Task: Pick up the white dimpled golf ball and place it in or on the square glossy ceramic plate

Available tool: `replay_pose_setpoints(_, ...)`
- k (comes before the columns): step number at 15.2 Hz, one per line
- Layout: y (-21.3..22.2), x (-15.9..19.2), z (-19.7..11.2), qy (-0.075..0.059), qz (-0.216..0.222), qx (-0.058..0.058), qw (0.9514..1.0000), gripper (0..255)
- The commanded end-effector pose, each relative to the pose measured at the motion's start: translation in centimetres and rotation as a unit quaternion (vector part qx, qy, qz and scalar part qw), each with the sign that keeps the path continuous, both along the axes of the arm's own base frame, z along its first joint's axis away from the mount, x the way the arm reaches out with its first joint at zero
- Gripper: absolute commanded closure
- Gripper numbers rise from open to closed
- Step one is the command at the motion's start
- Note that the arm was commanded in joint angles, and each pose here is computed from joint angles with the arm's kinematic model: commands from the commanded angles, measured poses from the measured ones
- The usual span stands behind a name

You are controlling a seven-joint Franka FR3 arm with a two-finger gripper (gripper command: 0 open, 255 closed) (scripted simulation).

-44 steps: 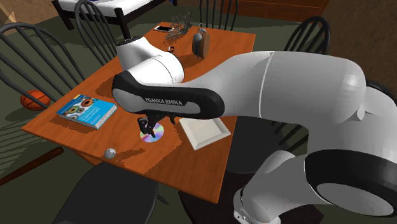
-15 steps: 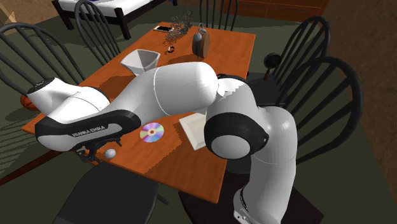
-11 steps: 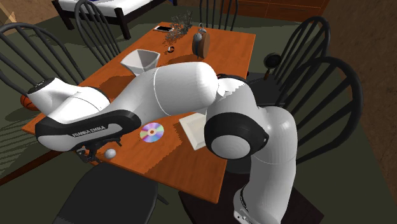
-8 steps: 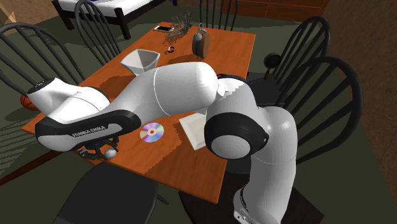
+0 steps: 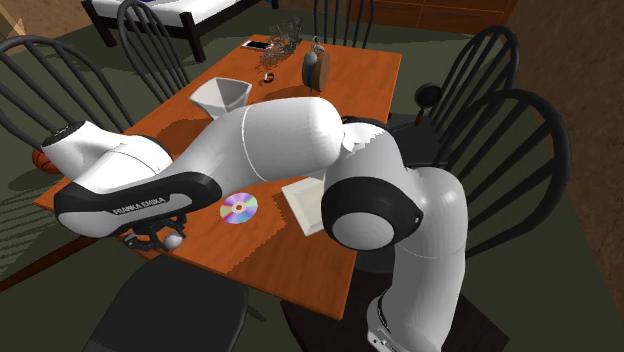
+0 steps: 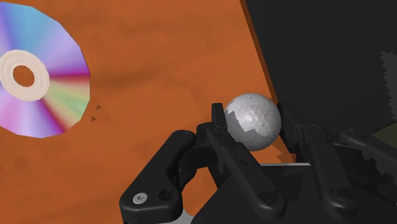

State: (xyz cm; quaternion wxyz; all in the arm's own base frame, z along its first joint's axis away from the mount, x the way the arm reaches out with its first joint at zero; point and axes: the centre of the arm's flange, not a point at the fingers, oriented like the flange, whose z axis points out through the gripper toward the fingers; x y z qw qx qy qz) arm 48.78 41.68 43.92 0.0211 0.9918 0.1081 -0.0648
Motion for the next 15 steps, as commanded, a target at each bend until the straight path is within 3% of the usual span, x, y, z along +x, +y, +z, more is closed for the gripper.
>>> replay_pose_setpoints(1,0.0,0.0,0.8,0.000,0.000,0.000,1.0000,255)
replay_pose_setpoints(15,0.0,0.0,8.2,0.000,0.000,0.000,1.0000,255)
